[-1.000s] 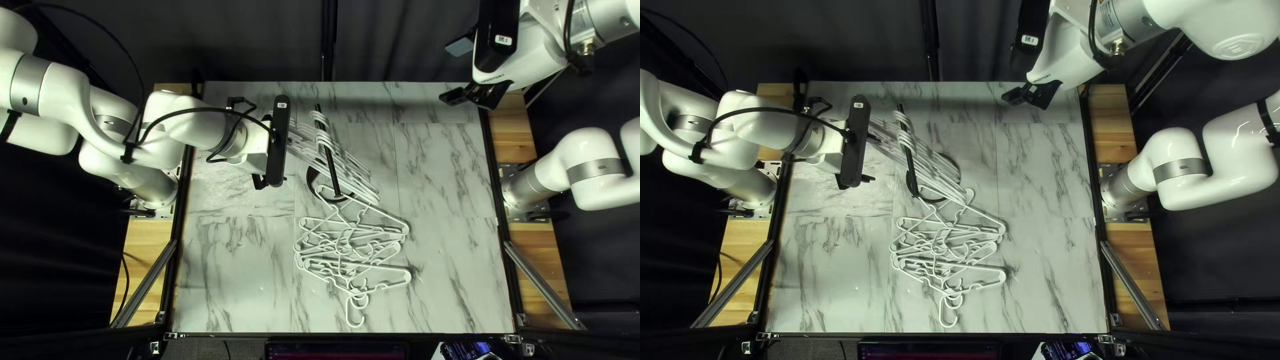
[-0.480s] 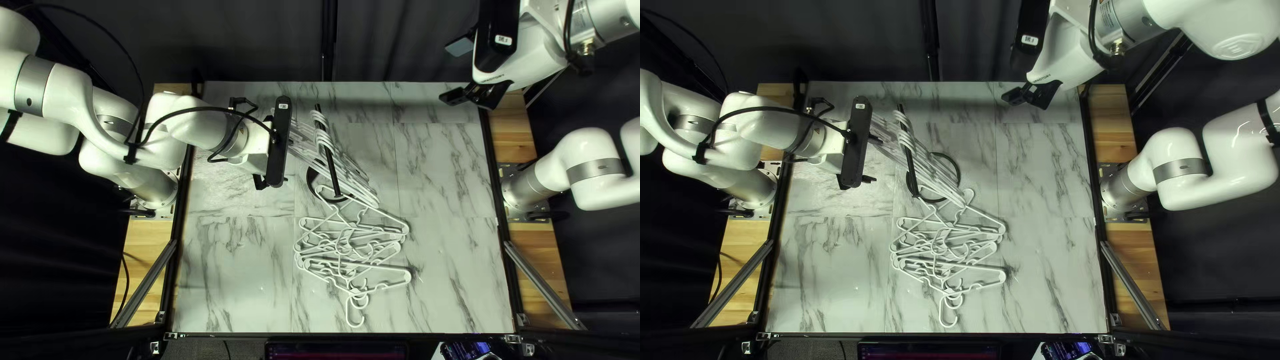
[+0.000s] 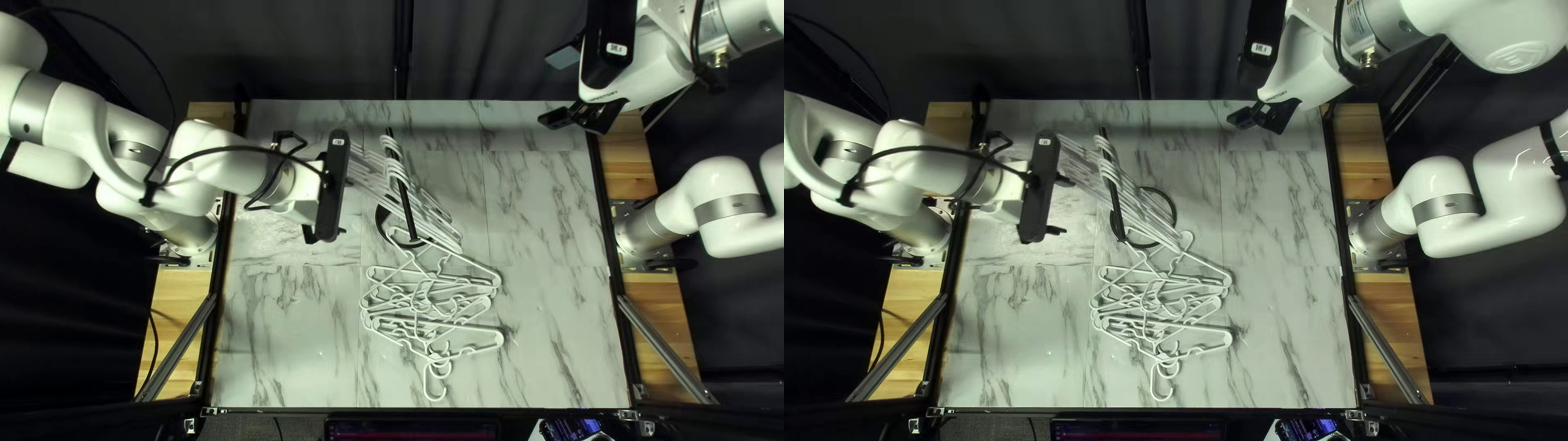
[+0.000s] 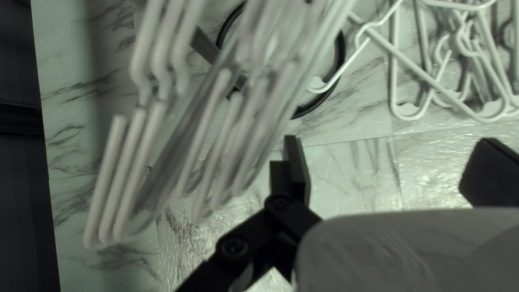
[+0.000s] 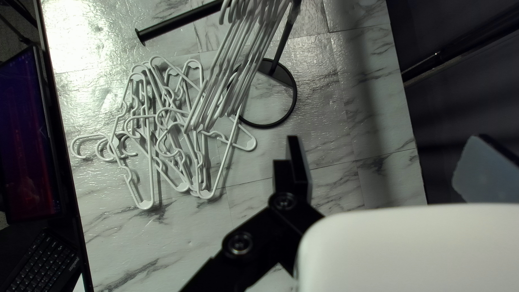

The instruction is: Remove hangers from rack and place onto table

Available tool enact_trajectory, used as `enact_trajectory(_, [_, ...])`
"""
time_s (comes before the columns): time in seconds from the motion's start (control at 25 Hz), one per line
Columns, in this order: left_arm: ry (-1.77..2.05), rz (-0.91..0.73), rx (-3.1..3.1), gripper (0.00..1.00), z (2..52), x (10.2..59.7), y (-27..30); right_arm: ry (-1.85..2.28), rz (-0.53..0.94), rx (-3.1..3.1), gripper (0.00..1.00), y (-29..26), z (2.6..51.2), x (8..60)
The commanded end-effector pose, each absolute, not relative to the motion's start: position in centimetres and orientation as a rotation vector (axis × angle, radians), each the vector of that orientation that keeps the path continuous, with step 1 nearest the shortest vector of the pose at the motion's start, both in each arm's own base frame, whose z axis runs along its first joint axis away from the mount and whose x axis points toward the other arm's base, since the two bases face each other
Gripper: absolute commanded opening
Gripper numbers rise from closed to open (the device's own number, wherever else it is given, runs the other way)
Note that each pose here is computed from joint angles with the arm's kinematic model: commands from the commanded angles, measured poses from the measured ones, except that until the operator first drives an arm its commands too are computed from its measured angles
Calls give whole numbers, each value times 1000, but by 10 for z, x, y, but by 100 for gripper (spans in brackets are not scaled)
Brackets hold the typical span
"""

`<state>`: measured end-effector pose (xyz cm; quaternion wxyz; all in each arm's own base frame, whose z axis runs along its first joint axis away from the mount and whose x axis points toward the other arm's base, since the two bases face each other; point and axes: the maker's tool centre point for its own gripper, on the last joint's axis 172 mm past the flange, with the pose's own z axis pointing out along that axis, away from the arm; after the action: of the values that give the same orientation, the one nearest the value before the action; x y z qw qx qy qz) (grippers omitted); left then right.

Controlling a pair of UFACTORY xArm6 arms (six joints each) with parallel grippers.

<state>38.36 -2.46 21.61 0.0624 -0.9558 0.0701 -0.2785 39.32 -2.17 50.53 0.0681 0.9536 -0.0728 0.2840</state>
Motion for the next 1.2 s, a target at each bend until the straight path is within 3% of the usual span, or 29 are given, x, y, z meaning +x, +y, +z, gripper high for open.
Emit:
enact_trajectory(0.04, [222, -845, -2862, 100, 237, 383, -28, -219, 856, 2872, 100, -22, 505, 393])
enact_trajectory(0.48, [274, -836, -2852, 100, 236, 395, 1, -219, 856, 2872, 100, -22, 505, 393])
enact_trajectory(1.2, [386, -934, -2840, 100, 227, 391, -13, -219, 856, 2872, 100, -22, 505, 393])
